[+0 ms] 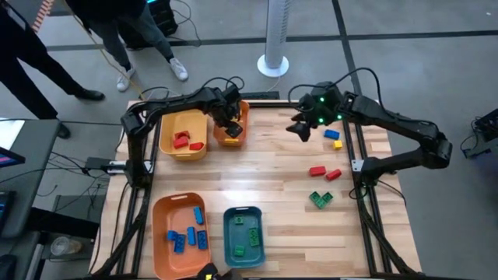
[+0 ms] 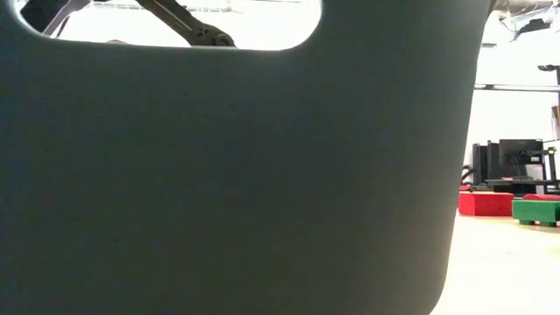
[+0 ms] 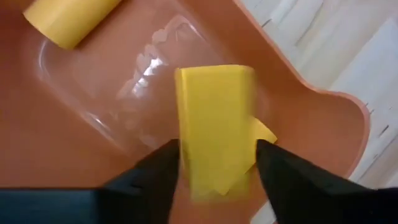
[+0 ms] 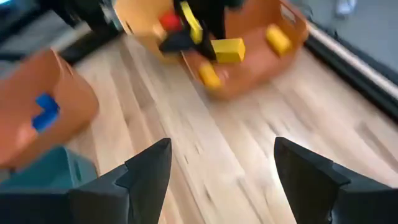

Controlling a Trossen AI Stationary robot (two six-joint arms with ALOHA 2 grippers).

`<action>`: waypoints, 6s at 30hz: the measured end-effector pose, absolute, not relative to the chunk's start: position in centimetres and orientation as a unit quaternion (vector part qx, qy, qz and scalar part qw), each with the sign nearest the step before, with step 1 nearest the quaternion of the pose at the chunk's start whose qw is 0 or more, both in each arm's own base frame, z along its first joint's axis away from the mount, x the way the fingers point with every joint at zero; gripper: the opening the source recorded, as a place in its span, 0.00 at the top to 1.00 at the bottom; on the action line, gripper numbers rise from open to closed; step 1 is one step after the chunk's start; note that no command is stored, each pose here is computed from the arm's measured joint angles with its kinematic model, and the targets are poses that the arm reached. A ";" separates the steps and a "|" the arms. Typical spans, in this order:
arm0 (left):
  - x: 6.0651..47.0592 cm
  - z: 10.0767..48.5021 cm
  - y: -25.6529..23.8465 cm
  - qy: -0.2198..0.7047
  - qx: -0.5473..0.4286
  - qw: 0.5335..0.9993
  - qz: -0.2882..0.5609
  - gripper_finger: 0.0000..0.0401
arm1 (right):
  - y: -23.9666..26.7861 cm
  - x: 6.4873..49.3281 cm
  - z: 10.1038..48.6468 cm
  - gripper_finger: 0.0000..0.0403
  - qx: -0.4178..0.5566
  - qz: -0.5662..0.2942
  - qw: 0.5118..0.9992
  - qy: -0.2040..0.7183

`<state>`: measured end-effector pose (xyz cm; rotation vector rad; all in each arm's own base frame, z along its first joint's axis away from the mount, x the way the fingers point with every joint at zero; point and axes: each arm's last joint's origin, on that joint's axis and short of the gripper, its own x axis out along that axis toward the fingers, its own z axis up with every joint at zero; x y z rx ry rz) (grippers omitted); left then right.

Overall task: Sort blocks
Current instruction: Put the yellow wooden block into the small orange bin, then put the red wooden block into the yellow bin

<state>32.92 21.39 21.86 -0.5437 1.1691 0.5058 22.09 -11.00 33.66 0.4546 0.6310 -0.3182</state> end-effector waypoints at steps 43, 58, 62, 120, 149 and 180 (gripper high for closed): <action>30.2 33.9 14.6 0.403 -0.136 0.875 0.229 0.32 | -3.9 20.0 17.6 0.30 0.062 -0.071 0.743 0.663; 27.8 36.6 12.9 0.391 -0.083 0.890 0.218 0.32 | -3.7 21.7 13.4 0.49 0.075 -0.072 0.648 0.755; 27.2 36.8 12.7 0.411 -0.045 0.889 0.198 0.32 | -3.9 22.7 14.3 0.71 0.079 -0.075 0.660 0.743; 26.7 34.0 10.8 0.092 -0.107 0.990 -0.013 0.25 | -7.6 37.3 35.8 0.71 0.202 -0.031 0.977 0.069; 26.2 33.5 11.6 0.113 -0.100 0.988 0.030 0.69 | -9.0 35.0 36.6 0.25 0.143 -0.014 0.983 0.114; 18.0 23.3 17.6 0.565 -0.368 0.629 0.387 0.67 | -16.4 27.4 33.4 0.25 0.049 -0.133 0.933 0.331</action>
